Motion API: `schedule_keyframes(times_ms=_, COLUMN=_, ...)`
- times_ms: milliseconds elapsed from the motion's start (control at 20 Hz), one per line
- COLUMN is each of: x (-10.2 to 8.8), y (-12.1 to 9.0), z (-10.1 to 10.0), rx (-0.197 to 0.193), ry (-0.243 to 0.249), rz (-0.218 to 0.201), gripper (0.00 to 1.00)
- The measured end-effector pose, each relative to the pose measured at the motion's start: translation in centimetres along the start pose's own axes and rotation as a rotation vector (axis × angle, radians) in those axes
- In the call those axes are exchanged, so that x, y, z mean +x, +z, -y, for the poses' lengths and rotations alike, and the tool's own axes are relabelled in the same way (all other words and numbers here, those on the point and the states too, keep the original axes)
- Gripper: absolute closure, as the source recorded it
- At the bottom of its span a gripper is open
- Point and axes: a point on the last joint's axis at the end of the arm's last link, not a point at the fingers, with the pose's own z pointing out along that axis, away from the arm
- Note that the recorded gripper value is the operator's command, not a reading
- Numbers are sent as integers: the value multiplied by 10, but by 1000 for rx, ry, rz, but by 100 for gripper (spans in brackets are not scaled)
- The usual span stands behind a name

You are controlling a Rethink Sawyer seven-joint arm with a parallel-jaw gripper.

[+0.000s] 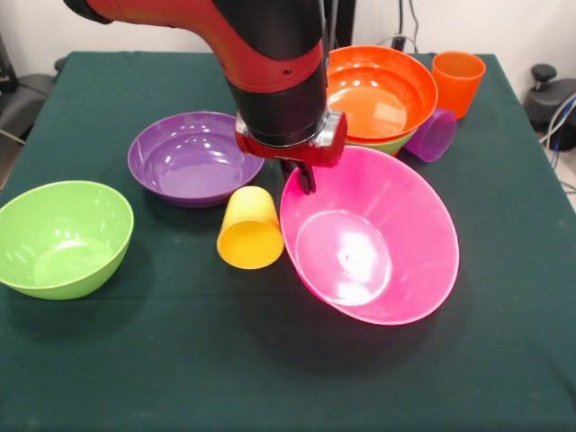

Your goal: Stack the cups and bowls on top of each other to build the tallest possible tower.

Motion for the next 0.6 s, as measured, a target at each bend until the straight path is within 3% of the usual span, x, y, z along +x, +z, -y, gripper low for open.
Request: schedule_keyframes(times_ms=600, x=19, y=2, z=-17, rx=-70, ry=-14, rz=-49, gripper=100)
